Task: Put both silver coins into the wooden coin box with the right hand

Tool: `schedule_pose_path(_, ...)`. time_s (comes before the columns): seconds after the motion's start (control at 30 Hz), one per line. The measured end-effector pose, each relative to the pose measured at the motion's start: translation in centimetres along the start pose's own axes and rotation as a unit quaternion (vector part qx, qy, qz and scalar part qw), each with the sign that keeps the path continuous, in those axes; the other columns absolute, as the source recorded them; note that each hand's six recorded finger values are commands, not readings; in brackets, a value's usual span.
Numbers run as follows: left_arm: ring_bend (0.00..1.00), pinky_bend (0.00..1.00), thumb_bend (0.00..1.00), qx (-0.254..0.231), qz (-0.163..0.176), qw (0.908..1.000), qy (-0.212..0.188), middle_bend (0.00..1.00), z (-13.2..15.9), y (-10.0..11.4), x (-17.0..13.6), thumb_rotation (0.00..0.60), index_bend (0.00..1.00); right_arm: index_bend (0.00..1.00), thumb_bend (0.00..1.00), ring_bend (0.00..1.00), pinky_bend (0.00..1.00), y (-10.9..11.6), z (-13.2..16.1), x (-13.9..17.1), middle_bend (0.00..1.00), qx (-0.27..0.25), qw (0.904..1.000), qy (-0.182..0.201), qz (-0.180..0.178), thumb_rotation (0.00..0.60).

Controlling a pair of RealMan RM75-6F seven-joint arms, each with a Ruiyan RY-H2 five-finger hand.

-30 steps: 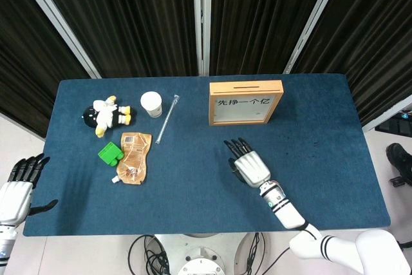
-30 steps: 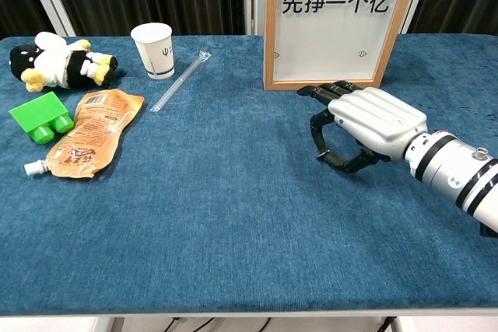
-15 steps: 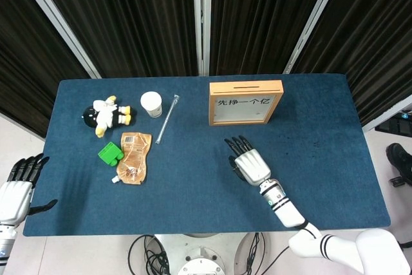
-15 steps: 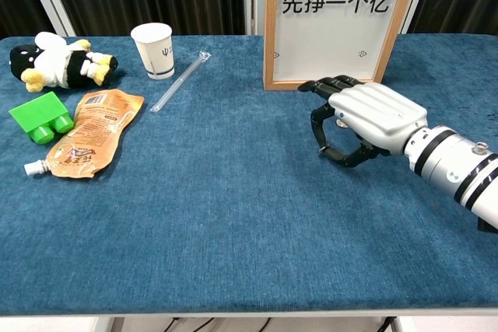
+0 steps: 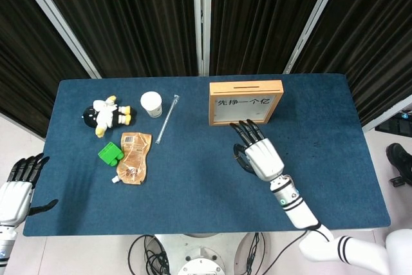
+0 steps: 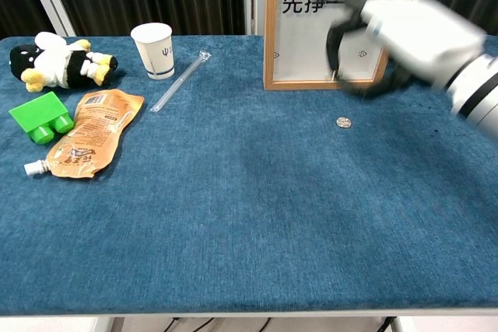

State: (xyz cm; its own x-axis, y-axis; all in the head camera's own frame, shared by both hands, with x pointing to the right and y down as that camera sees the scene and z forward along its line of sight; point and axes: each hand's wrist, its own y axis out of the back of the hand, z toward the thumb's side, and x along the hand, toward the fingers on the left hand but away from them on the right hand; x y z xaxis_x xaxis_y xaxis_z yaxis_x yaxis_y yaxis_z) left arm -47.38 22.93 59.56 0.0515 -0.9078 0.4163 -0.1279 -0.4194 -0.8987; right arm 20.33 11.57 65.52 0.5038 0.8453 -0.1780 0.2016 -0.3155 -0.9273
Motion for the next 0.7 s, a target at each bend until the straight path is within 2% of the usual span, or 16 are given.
schedule_pose_path(0.1, 0.00, 0.00, 0.09, -0.001, 0.001, 1.0000, -0.002, 0.01, 0.1, 0.0, 0.0, 0.600, 0.06, 0.77, 0.36, 0.00, 0.00, 3.9, 0.3, -0.2, 0.09, -0.004, 0.9990, 0.003, -0.045, 0.600)
schedule_pose_path(0.23, 0.00, 0.00, 0.09, -0.002, 0.000, 1.0000, -0.005, 0.01, 0.2, 0.0, 0.1, 0.600, 0.06, 0.78, 0.36, 0.00, 0.00, 9.2, 0.0, -1.4, 0.09, 0.019, 0.9941, -0.005, -0.107, 0.600)
schedule_pose_path(0.33, 0.00, 0.00, 0.09, -0.001, -0.002, 1.0000, -0.007, 0.01, 0.3, 0.0, 0.1, 0.600, 0.06, 0.79, 0.37, 0.00, 0.00, 11.2, -0.6, -3.2, 0.09, 0.033, 0.9909, -0.023, -0.128, 0.600)
schedule_pose_path(0.5, 0.00, 0.00, 0.09, -0.003, -0.005, 0.9999, -0.009, 0.01, 0.7, 0.1, 0.3, 0.600, 0.06, 0.79, 0.37, 0.00, 0.00, 12.3, -2.1, -7.1, 0.09, 0.061, 0.9898, -0.060, -0.114, 0.600)
schedule_pose_path(0.7, 0.00, 0.00, 0.09, -0.003, -0.005, 1.0000, -0.008, 0.01, 0.6, 0.2, 0.7, 0.600, 0.06, 0.80, 0.37, 0.00, 0.00, 12.5, -4.0, -11.9, 0.09, 0.105, 0.9863, -0.110, -0.064, 0.600)
